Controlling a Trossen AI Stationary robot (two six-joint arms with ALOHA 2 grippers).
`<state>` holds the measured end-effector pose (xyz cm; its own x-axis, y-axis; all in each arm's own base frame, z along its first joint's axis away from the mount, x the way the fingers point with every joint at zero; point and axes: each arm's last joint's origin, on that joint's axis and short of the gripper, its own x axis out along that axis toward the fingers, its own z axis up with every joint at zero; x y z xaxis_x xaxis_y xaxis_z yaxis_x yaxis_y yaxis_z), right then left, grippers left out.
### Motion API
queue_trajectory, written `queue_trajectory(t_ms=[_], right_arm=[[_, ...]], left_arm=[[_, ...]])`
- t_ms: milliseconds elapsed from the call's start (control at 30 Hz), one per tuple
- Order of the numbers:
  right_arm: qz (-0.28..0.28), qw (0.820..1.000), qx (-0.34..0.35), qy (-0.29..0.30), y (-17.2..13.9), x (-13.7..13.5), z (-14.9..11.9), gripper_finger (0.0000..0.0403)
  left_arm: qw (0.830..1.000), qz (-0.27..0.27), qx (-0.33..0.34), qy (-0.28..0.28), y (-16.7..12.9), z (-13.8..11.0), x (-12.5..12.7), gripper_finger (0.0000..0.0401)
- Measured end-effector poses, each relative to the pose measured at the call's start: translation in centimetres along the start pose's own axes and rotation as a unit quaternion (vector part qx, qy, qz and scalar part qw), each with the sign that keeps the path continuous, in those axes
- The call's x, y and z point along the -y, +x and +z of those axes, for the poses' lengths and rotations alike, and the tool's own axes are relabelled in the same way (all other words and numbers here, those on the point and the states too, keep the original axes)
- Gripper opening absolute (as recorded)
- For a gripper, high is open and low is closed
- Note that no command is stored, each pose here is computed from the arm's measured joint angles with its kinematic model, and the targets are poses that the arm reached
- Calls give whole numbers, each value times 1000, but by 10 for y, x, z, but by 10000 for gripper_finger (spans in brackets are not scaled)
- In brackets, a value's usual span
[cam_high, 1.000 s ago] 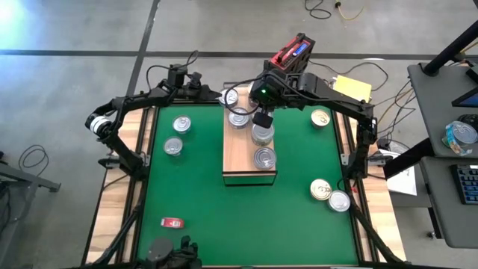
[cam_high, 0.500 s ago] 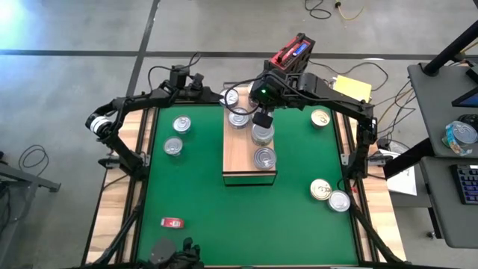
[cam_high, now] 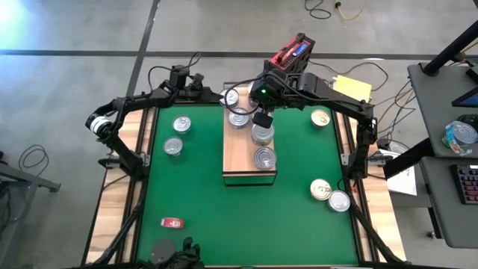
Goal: Stack canned seafood by type on shelf
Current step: Stack the blue tuna can on top of the blue tuna can on the shelf
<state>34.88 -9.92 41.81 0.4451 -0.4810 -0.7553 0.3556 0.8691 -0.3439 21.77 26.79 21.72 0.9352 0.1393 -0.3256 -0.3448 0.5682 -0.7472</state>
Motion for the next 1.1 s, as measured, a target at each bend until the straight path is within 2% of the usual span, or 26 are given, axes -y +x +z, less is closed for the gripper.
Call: queue_trajectory(t_ms=[300,867,1100], right_arm=[[0,1000,0,0,0,0,0,12],[0,1000,0,0,0,0,0,12],[0,1000,-1,2,0,0,0,12]], left_arm=[[999,28,4,-31,0,-2,-3,252],[1000,26,4,3,2,-2,-1,252],[999,46,13,2,2,-2,-2,239]])
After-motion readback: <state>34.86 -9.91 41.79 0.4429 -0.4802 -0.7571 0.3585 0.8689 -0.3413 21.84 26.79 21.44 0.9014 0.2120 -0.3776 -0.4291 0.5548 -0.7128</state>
